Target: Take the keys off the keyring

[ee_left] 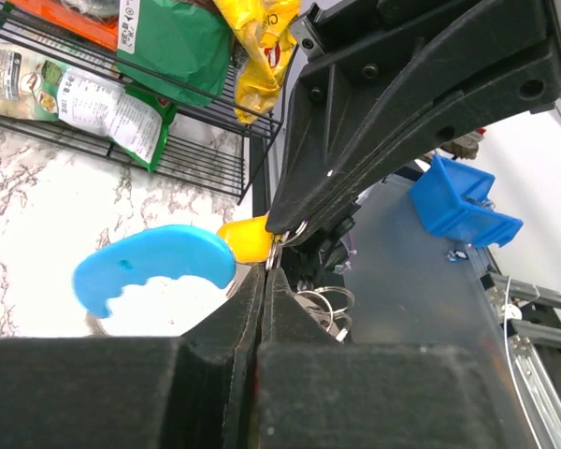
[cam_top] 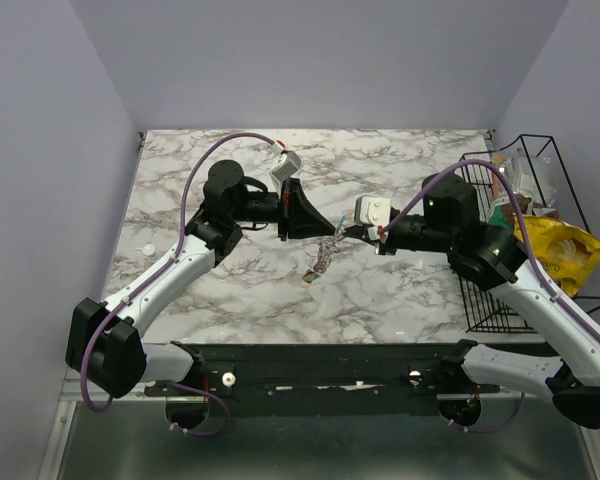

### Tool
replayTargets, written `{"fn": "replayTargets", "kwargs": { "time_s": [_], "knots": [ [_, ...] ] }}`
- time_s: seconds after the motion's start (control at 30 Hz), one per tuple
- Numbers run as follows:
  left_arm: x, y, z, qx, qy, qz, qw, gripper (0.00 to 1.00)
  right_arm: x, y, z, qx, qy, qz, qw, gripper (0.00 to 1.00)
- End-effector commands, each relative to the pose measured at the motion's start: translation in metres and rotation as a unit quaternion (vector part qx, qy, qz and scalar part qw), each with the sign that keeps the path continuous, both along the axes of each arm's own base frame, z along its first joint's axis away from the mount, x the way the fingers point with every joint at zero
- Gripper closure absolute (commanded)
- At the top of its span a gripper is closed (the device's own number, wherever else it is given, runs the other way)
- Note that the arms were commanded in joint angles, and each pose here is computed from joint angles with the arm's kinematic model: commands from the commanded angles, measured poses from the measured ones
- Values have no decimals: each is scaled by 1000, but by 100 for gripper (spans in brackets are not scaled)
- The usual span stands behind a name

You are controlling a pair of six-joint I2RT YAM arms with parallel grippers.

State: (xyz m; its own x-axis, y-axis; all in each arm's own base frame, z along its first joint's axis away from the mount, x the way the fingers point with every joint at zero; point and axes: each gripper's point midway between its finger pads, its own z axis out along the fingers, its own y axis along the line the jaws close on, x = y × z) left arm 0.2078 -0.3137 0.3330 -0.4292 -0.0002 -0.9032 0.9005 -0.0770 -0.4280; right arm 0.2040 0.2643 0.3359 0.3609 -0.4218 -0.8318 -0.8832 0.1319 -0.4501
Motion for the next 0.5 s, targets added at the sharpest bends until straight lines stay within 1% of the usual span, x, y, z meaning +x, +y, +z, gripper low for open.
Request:
{"fn": "replayTargets", "kwargs": {
  "time_s": [0.0, 0.17, 0.3, 0.47],
  "knots": [
    [4, -1, -4, 13, 0, 9, 1000, 100, -5, -5, 31, 12, -51, 9, 999, 99],
    [3, -1, -7, 23, 0, 11, 1000, 100, -8, -6, 31, -2, -58, 14, 998, 99],
    [4, -3, -12, 39, -17, 20, 999, 100, -3, -9, 32, -15, -72, 1, 997, 99],
    [1, -6, -19, 59, -25, 23, 998, 100, 4, -9, 24, -50, -92, -14, 994, 99]
  ]
}}
